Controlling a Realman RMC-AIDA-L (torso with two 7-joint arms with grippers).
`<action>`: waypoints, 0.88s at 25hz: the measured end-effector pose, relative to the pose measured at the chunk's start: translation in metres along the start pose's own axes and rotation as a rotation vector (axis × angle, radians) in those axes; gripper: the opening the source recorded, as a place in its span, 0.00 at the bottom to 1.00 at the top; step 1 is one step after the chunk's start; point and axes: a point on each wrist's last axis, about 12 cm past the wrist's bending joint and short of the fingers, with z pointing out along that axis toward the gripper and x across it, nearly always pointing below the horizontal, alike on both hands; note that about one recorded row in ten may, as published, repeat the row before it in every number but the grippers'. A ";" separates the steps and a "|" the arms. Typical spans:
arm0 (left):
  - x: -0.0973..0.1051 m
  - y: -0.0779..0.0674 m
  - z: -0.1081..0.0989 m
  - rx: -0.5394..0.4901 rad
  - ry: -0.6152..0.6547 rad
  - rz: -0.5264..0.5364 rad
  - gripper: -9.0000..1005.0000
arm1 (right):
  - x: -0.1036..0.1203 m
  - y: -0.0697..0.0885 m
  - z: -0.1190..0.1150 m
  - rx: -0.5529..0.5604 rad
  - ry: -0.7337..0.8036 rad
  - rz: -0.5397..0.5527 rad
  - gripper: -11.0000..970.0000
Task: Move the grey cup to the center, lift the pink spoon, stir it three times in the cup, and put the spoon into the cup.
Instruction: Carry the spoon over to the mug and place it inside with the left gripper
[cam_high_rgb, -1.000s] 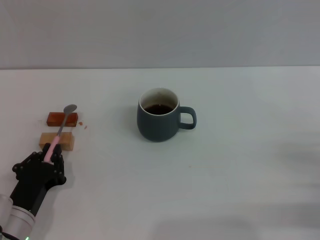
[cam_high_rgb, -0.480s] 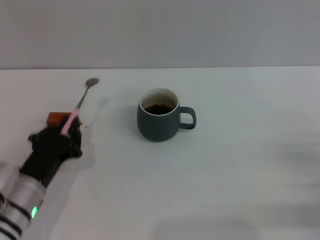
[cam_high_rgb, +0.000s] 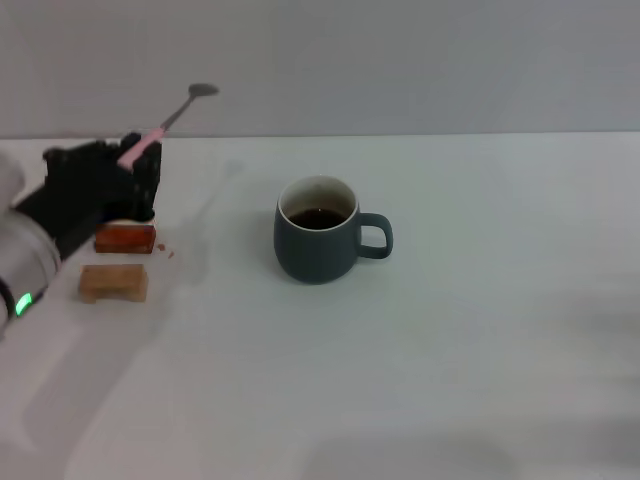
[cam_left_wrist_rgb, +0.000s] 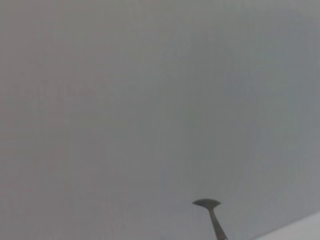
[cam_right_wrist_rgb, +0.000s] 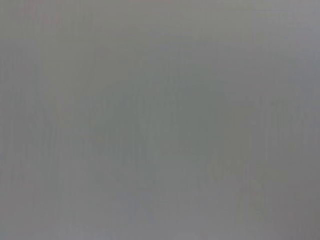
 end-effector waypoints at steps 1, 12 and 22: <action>-0.013 0.001 0.001 0.014 0.030 0.033 0.18 | 0.001 -0.001 -0.002 0.005 0.003 0.000 0.01; -0.087 -0.010 -0.004 0.145 0.132 0.314 0.18 | 0.001 -0.006 -0.003 0.034 0.006 0.003 0.01; -0.101 -0.005 -0.002 0.274 0.198 0.420 0.18 | 0.002 -0.030 -0.022 0.160 -0.007 -0.003 0.01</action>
